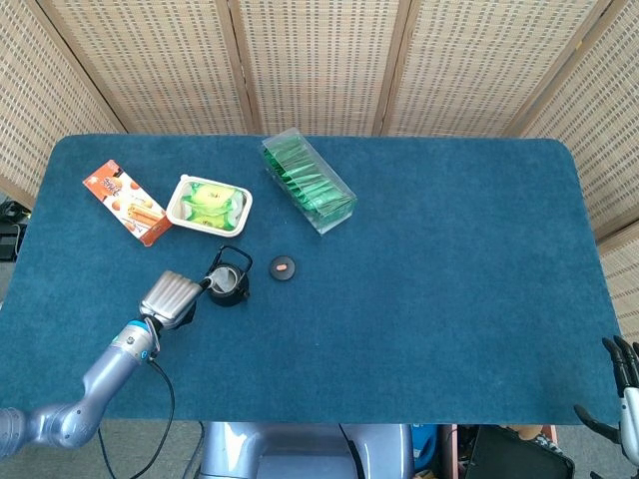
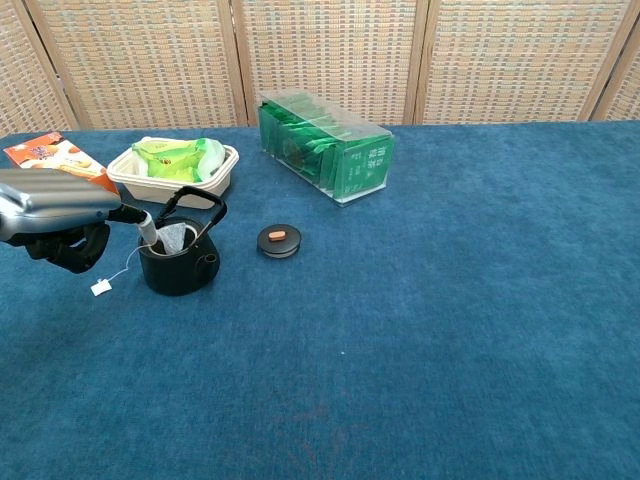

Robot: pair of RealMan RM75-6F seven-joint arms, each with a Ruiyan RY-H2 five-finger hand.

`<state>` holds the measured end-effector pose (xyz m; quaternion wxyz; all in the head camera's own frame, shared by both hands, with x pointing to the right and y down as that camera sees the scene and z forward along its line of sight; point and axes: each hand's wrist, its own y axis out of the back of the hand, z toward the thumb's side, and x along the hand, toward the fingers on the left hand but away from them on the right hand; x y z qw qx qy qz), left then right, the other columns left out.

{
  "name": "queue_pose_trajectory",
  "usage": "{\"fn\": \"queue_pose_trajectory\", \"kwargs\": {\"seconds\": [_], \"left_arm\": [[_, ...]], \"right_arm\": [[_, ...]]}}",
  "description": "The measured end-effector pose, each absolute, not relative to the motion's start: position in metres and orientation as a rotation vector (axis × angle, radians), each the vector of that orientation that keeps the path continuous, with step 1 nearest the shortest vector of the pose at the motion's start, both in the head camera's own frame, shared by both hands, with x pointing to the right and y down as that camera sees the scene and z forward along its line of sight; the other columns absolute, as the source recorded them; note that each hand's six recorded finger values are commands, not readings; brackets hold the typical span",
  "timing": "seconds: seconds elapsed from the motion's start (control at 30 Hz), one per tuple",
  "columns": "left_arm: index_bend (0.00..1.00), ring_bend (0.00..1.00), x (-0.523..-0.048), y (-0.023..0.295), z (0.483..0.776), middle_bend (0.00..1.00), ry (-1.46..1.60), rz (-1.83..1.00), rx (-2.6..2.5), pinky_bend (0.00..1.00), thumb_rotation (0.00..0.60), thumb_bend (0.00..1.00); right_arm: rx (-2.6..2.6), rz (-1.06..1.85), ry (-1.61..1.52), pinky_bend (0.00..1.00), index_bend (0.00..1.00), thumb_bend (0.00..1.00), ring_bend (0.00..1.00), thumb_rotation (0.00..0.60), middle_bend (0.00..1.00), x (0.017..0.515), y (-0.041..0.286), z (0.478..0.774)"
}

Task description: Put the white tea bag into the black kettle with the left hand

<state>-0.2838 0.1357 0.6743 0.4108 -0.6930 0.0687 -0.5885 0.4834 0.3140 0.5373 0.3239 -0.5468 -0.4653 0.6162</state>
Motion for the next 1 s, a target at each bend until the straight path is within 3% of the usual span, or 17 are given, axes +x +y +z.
{"fn": "queue_pose_trajectory", "kwargs": {"seconds": [1.0], "left_arm": [[0.21,0.76,-0.263,0.130,0.693,0.86,0.129,-1.519,-1.746,0.72,0.501,1.00]], "right_arm": [[-1.428,1.632,-1.230,0.06,0.11,0.02,0.00,0.600,0.14,0.488,0.319,0.538]]}}
